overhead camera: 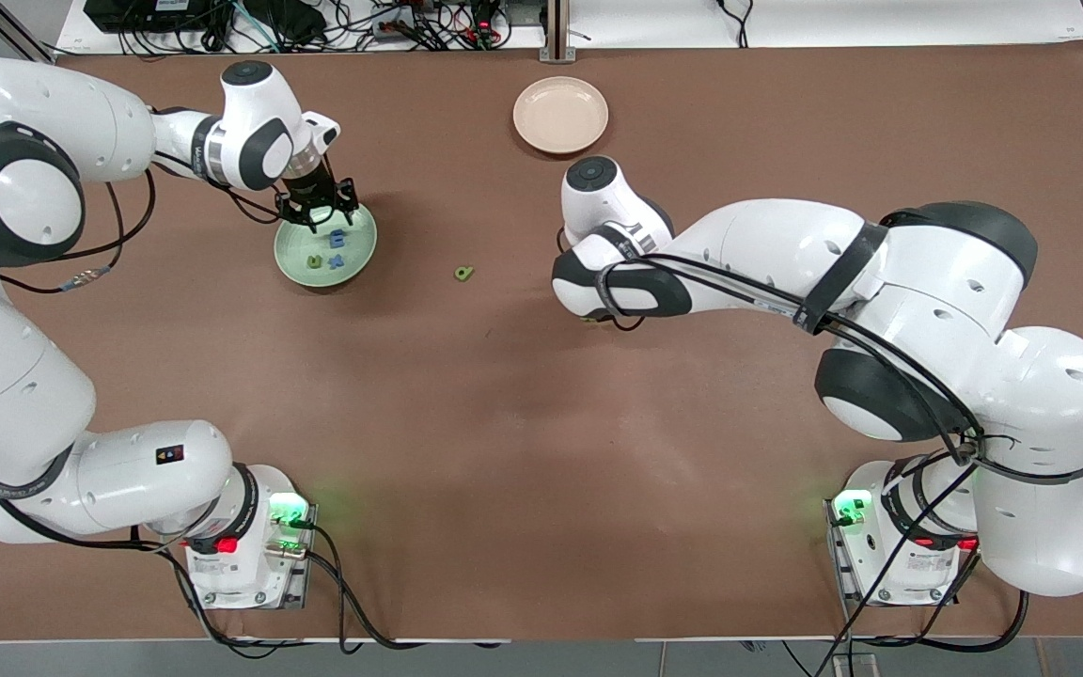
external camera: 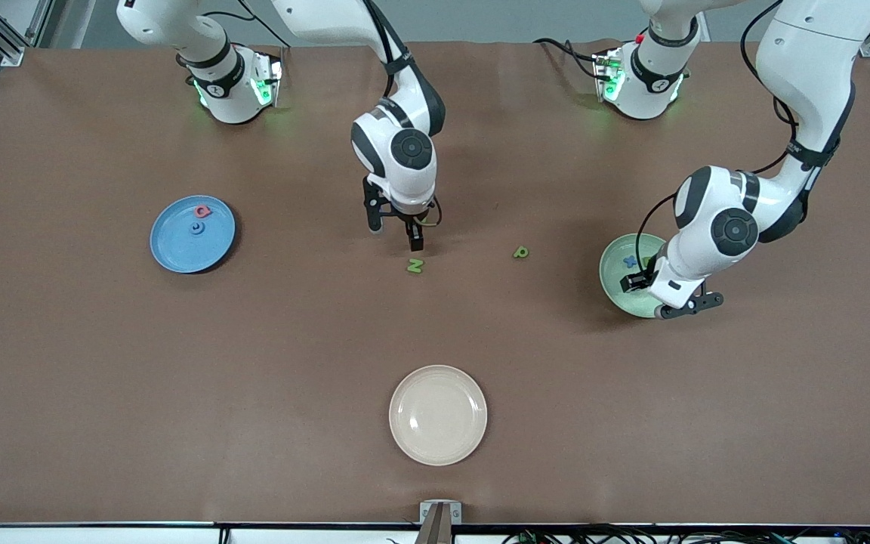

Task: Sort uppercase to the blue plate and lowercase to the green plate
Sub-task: 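Drop the E on the green plate while the right gripper reaches B, then grasp the B with the right gripper while the left gripper grasps a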

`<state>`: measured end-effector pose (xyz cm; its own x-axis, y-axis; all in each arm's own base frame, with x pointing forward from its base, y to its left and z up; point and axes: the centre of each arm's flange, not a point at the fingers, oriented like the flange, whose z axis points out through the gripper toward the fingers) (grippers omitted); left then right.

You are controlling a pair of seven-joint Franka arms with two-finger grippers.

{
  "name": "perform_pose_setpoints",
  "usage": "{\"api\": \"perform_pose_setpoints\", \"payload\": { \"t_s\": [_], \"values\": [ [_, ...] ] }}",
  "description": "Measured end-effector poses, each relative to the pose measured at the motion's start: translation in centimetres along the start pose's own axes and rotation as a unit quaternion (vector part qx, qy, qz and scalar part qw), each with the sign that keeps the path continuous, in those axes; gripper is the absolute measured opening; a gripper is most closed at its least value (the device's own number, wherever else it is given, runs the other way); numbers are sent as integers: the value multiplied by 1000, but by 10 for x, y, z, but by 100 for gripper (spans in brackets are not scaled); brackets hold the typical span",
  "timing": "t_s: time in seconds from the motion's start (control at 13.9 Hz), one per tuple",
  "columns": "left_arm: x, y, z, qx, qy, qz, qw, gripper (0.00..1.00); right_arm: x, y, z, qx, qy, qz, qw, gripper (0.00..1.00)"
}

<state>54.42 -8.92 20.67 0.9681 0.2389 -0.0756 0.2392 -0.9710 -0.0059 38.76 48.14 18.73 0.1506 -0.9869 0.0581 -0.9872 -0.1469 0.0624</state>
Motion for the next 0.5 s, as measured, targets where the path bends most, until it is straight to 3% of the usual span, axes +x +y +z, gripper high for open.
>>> {"api": "perform_pose_setpoints", "payload": {
  "t_s": [0.5],
  "values": [
    [-40, 91, -23, -28, 8, -2, 1000, 86, -12, 9, -1, 8, -4, 10, 1000, 89]
  ]
}}
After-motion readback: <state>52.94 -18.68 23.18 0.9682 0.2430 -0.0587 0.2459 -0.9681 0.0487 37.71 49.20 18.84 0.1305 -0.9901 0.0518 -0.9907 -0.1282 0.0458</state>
